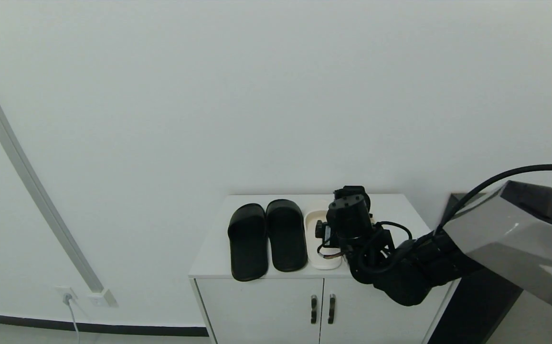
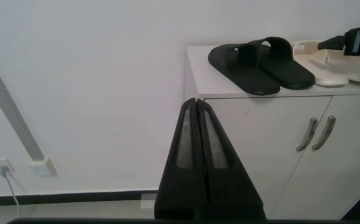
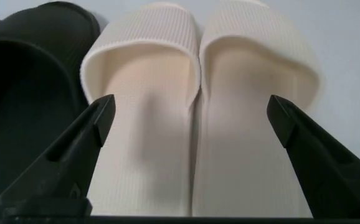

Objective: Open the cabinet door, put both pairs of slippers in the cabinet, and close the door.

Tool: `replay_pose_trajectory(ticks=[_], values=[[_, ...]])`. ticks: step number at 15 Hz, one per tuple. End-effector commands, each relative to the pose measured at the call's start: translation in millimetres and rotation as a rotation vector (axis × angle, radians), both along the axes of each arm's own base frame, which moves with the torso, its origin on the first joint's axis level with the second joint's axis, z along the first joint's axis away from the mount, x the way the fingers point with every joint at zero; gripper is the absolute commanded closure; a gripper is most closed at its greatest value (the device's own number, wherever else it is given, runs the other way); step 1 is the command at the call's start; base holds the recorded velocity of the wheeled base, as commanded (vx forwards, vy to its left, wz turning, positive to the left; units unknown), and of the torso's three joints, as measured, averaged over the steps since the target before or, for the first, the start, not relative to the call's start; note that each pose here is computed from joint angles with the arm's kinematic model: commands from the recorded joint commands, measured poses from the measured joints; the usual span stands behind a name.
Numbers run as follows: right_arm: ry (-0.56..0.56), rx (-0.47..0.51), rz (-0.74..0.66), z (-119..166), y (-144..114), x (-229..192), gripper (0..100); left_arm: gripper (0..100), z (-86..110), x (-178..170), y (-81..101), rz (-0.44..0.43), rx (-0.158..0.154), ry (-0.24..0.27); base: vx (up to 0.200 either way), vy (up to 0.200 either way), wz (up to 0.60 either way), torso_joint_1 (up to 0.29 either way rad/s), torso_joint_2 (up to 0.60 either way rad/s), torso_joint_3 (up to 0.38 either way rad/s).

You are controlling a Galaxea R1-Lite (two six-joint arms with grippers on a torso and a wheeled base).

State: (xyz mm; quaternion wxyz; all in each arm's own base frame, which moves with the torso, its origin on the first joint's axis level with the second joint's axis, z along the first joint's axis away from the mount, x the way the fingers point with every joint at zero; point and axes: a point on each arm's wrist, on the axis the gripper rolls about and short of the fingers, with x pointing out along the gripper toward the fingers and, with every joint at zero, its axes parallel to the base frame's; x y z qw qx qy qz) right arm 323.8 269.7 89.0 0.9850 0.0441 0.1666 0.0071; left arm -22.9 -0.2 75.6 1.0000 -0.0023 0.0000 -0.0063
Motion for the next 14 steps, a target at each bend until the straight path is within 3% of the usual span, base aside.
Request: replay_pose_trajectory(ticks=[1, 13, 14], values=[[0.013, -0.009, -0.015, -16.7, 2.5, 15.5, 0, 100, 0.1, 0.0, 0.0, 0.0, -0.001, 0.0, 0.0, 0.0, 0.0, 0.0, 0.0, 0.0], [-0.027, -0.036, -0.03, -34.8, -5.6, 79.1, 0, 100, -0.3, 0.1, 0.0, 0.0, -0.001, 0.002, 0.0, 0.0, 0.0, 0.0, 0.0, 0.0], [-0.026, -0.036, -0.028, -35.2, -6.0, 79.7, 100, 100, 0.1, 0.0, 0.0, 0.0, -0.001, 0.0, 0.0, 0.0, 0.0, 0.0, 0.0, 0.0]])
